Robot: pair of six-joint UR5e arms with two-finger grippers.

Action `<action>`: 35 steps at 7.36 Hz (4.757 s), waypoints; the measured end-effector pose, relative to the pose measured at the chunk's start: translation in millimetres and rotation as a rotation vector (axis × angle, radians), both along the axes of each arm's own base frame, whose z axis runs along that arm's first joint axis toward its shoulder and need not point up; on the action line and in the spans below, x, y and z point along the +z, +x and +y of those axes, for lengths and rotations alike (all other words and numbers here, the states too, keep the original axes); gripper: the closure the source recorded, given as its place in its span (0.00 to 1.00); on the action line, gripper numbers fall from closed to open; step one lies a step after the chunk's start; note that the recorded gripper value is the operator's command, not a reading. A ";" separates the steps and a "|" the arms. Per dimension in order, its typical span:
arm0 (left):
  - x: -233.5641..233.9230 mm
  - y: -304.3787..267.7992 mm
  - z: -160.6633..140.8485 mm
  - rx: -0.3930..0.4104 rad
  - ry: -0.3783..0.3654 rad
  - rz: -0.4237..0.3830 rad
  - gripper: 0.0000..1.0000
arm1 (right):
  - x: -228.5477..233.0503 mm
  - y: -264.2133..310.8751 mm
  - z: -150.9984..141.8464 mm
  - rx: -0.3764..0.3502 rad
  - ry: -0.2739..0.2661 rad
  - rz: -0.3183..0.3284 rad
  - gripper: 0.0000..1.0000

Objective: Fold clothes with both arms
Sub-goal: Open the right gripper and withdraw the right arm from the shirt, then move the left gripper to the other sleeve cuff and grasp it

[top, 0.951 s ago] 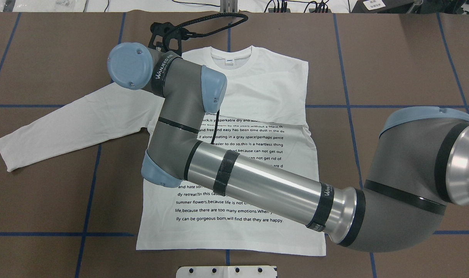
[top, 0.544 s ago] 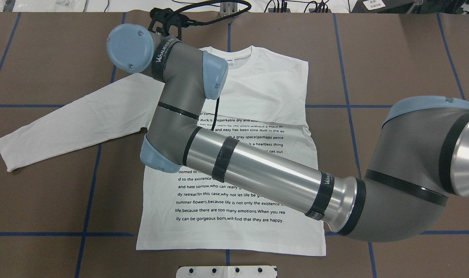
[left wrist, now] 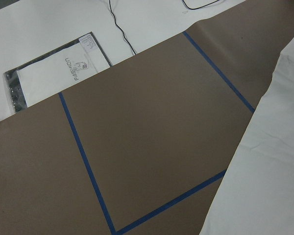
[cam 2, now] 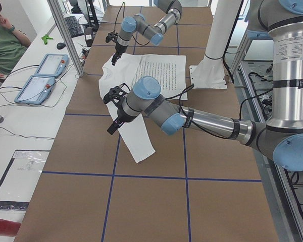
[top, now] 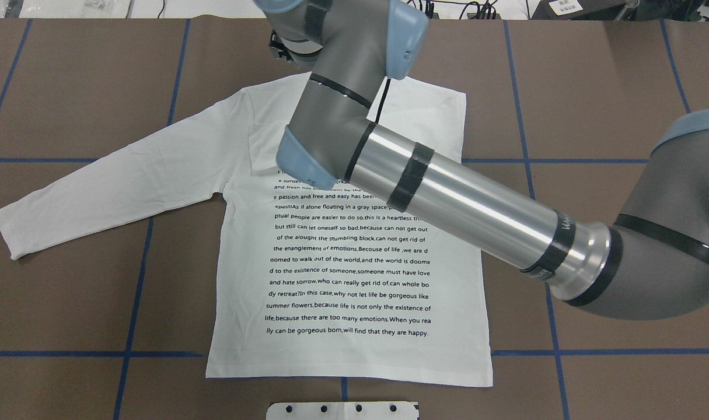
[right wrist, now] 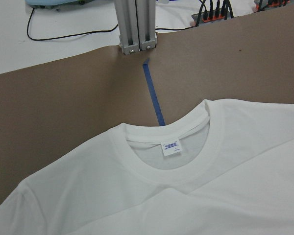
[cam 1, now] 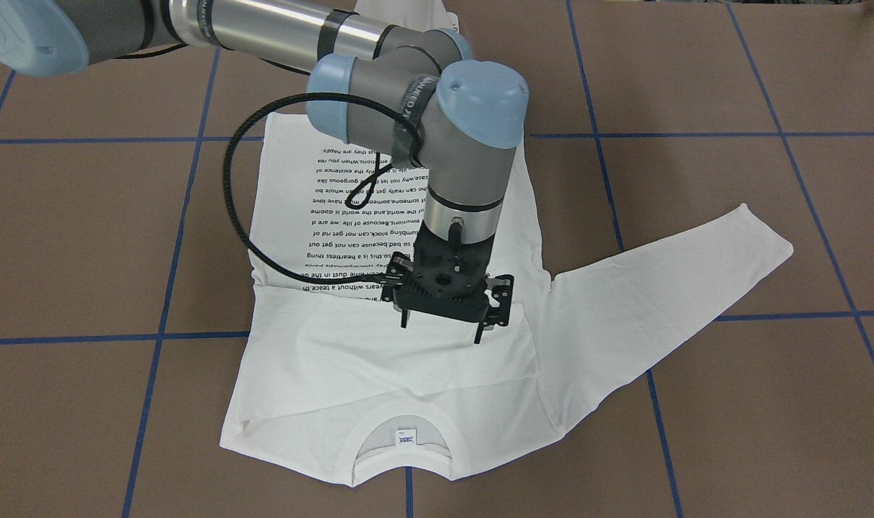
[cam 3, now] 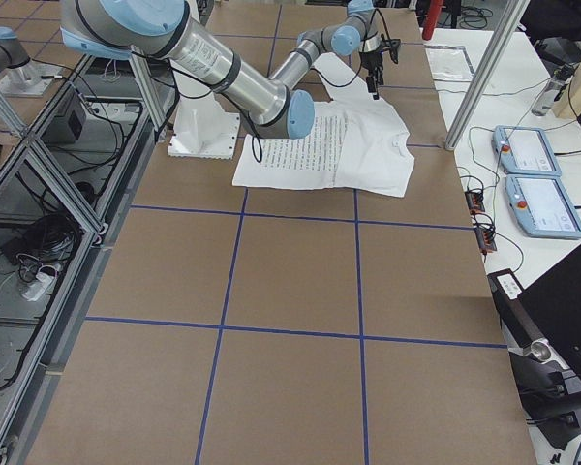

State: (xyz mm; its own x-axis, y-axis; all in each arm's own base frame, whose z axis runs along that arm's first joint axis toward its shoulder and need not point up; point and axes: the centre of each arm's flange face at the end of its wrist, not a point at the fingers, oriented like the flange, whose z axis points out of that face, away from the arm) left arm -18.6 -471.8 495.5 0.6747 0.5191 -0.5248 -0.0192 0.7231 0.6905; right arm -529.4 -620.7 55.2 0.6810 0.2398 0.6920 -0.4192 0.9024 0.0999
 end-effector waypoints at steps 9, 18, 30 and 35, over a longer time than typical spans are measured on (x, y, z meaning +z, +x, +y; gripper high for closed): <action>142.6 143.3 61.9 0.241 0.014 -0.079 0.00 | 312.1 386.1 79.3 -0.465 0.216 0.097 0.00; 165.6 214.9 89.0 0.348 0.051 -0.157 0.01 | 344.6 408.3 97.1 -0.468 0.222 0.102 0.00; 117.9 216.0 76.7 0.303 0.132 -0.120 1.00 | 340.5 407.8 95.5 -0.458 0.223 0.099 0.00; -57.8 261.7 -39.2 0.086 0.055 0.172 1.00 | 339.5 407.6 94.7 -0.455 0.222 0.099 0.00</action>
